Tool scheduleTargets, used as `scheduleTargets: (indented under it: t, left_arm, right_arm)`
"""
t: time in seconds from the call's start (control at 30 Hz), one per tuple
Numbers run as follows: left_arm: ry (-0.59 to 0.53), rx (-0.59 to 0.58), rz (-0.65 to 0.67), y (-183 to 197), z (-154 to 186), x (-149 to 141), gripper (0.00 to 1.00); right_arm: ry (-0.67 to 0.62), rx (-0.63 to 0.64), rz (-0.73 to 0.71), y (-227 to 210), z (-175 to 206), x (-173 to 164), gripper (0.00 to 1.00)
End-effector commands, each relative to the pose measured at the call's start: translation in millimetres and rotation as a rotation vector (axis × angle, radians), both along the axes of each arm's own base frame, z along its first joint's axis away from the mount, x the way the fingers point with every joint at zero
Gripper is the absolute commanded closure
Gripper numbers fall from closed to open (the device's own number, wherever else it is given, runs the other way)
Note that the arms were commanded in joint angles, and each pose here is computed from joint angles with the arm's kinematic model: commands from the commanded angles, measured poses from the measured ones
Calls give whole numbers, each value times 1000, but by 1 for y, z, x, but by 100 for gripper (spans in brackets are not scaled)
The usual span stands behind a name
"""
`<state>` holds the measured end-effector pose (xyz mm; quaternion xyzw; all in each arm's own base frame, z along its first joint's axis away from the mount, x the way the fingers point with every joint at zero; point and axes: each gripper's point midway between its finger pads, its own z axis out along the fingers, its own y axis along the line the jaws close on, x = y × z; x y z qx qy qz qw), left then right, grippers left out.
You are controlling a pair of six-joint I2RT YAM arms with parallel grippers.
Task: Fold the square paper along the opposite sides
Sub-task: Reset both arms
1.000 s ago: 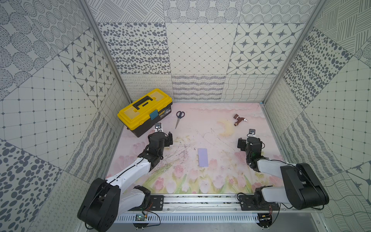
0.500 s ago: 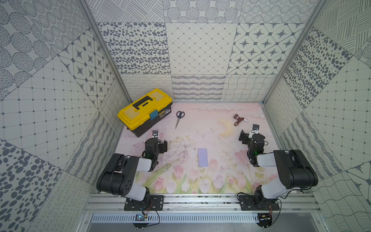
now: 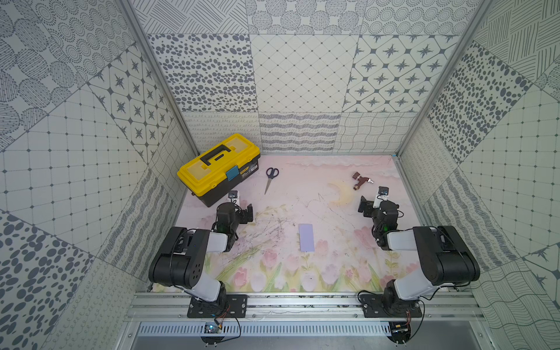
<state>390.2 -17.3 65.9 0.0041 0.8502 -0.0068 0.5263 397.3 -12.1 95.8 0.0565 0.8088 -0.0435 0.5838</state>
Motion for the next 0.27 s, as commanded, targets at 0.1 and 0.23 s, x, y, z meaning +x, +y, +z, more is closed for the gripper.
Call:
scheduleTargets:
  t: [0.1,0.23]
  left_arm:
    - [-47,-32,-23,-3,12,7,2]
    - [-46,-33,-24,-4,12,7,2]
  right_arm:
    - [-36,13,8,3,11,4,3]
    - [-35,13,8,3,11,4,3]
